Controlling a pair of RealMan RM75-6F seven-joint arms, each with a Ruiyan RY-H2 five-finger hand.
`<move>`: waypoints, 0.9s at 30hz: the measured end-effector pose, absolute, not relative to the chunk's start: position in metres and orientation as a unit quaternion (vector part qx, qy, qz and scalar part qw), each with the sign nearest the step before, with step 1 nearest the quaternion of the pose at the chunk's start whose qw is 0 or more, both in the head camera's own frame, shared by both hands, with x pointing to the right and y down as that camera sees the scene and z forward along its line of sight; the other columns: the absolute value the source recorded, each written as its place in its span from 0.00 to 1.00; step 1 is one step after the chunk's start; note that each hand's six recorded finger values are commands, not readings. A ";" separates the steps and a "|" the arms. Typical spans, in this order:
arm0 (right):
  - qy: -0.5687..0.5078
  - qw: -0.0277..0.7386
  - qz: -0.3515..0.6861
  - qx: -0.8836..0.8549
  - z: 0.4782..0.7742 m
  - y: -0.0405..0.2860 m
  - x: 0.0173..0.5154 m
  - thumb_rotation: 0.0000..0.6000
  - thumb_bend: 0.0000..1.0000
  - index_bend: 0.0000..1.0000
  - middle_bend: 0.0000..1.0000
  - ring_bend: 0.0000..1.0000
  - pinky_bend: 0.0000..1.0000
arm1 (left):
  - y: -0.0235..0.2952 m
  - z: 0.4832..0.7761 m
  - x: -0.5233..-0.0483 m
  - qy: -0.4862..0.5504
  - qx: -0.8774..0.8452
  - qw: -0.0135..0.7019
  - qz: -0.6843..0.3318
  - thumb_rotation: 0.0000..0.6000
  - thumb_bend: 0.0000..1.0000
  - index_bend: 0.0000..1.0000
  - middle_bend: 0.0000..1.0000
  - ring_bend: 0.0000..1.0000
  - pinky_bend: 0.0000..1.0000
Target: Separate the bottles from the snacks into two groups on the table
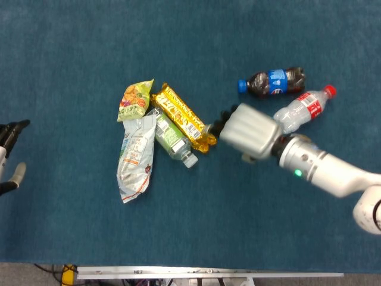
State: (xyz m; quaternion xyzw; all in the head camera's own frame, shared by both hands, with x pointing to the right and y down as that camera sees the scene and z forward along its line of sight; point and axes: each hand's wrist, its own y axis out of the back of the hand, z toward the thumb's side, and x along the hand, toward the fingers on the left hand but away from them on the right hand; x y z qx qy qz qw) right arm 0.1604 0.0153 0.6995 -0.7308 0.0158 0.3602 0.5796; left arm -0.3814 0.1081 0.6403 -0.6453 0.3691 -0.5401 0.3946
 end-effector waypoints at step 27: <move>0.077 0.607 0.361 -0.704 0.735 0.042 0.132 1.00 0.11 0.20 0.38 0.30 0.44 | 0.115 0.640 -0.393 0.381 -0.641 0.388 -0.542 1.00 0.41 0.10 0.20 0.19 0.15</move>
